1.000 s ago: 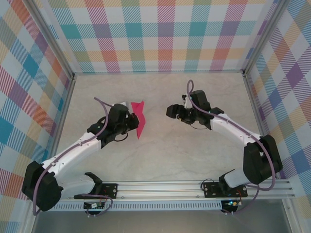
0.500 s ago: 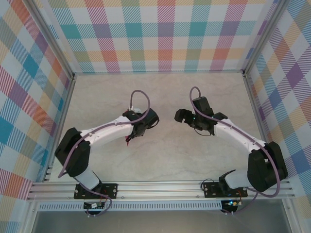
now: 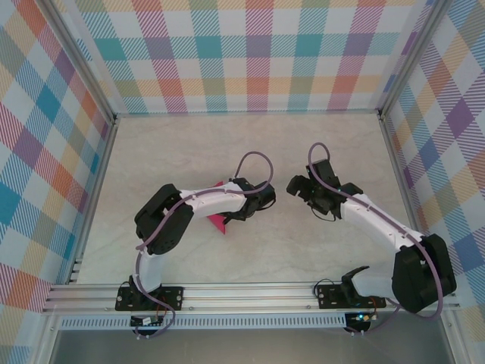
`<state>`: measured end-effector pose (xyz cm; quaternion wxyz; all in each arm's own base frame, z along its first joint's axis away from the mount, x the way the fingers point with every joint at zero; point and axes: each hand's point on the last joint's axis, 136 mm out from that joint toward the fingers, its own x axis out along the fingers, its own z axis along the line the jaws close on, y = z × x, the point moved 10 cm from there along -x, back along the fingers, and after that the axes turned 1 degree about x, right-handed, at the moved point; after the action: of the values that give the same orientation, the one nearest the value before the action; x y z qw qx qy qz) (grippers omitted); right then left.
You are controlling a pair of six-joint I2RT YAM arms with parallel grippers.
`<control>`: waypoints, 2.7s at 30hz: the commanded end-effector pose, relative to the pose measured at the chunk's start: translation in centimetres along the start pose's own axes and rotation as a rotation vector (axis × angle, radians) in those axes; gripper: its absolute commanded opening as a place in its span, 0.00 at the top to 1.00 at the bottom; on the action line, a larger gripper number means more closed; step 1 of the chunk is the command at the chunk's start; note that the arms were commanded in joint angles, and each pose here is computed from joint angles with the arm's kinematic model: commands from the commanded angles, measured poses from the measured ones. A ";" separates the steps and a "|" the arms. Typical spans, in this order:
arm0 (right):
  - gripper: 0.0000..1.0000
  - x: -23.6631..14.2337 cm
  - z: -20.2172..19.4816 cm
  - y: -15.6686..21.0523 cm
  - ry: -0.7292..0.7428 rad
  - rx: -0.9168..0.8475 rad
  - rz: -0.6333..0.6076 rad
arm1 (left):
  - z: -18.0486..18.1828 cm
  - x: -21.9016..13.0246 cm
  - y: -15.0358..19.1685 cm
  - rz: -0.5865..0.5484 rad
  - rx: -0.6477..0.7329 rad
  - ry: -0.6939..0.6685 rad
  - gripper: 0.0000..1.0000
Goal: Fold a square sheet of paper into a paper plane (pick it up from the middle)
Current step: Turn over the paper at the center of the table, then fold the wing for the fifth time at the center of the table.
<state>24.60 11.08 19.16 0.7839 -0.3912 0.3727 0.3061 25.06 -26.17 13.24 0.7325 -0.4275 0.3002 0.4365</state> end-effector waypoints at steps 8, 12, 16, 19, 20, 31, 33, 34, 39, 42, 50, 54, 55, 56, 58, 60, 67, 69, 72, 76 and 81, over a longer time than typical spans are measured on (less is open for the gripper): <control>0.07 0.0 -0.7 0.1 0.025 0.001 -0.002 | -1.6 -2.3 -1.4 0.008 -0.065 0.287 0.59; 0.09 0.2 0.3 0.0 -0.046 -0.078 0.036 | 0.5 -3.5 -2.0 0.001 -0.153 0.461 0.49; 0.18 0.4 1.9 0.2 -0.194 -0.150 0.097 | 3.4 -4.8 -2.2 -0.036 -0.246 0.634 0.41; 0.22 0.5 3.9 1.0 -0.264 -0.210 0.137 | 6.4 -5.1 -1.9 -0.062 -0.343 0.715 0.36; 0.23 0.6 4.9 1.6 -0.276 -0.247 0.152 | 7.4 -4.8 -1.7 -0.064 -0.382 0.730 0.34; 0.48 2.3 16.0 10.7 -0.376 -0.635 0.313 | 15.8 0.1 3.4 -0.012 -0.739 0.671 0.19; 0.54 3.1 17.0 11.7 -0.392 -0.656 0.361 | 16.4 0.8 4.2 0.005 -0.774 0.665 0.17; 0.56 3.7 17.3 12.2 -0.396 -0.659 0.393 | 16.6 1.1 4.5 0.014 -0.789 0.666 0.17; 0.64 6.0 17.9 13.2 -0.361 -0.660 0.459 | 16.7 2.5 5.4 0.057 -0.840 0.709 0.16; 0.66 7.0 17.9 13.2 -0.321 -0.673 0.448 | 16.2 3.1 5.7 0.077 -0.856 0.750 0.16; 0.68 8.9 16.9 12.9 -0.253 -0.677 0.437 | 14.9 3.9 5.1 0.097 -0.851 0.864 0.16; 0.69 9.8 16.2 12.8 -0.247 -0.659 0.453 | 14.2 4.2 4.9 0.107 -0.845 0.927 0.19; 0.70 10.0 16.1 12.8 -0.245 -0.651 0.459 | 14.0 4.4 4.8 0.110 -0.836 0.945 0.21; 0.70 10.1 15.9 12.8 -0.246 -0.643 0.467 | 13.8 4.4 4.7 0.111 -0.831 0.964 0.23; 0.73 10.5 15.7 12.7 -0.258 -0.626 0.478 | 13.5 4.6 4.6 0.109 -0.824 0.998 0.25; 0.73 10.9 15.3 12.7 -0.258 -0.614 0.486 | 13.3 4.8 4.5 0.111 -0.820 1.013 0.26; 0.76 11.9 14.3 12.5 -0.258 -0.575 0.510 | 12.5 5.3 4.2 0.110 -0.800 1.072 0.33; 0.76 12.0 14.1 12.4 -0.266 -0.562 0.517 | 12.3 5.5 4.0 0.108 -0.792 1.093 0.36; 0.76 12.2 13.6 12.2 -0.282 -0.534 0.528 | 11.9 5.9 3.9 0.108 -0.779 1.110 0.37; 0.76 12.4 13.1 12.0 -0.311 -0.506 0.549 | 11.4 6.3 3.6 0.088 -0.748 1.142 0.40; 0.76 12.6 12.6 11.7 -0.344 -0.472 0.567 | 11.0 7.0 3.6 0.084 -0.726 1.137 0.45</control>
<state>26.92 30.53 10.16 0.6059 -0.4012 0.2422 0.6429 25.47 -12.98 11.65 0.2463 -0.7986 0.4822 0.2627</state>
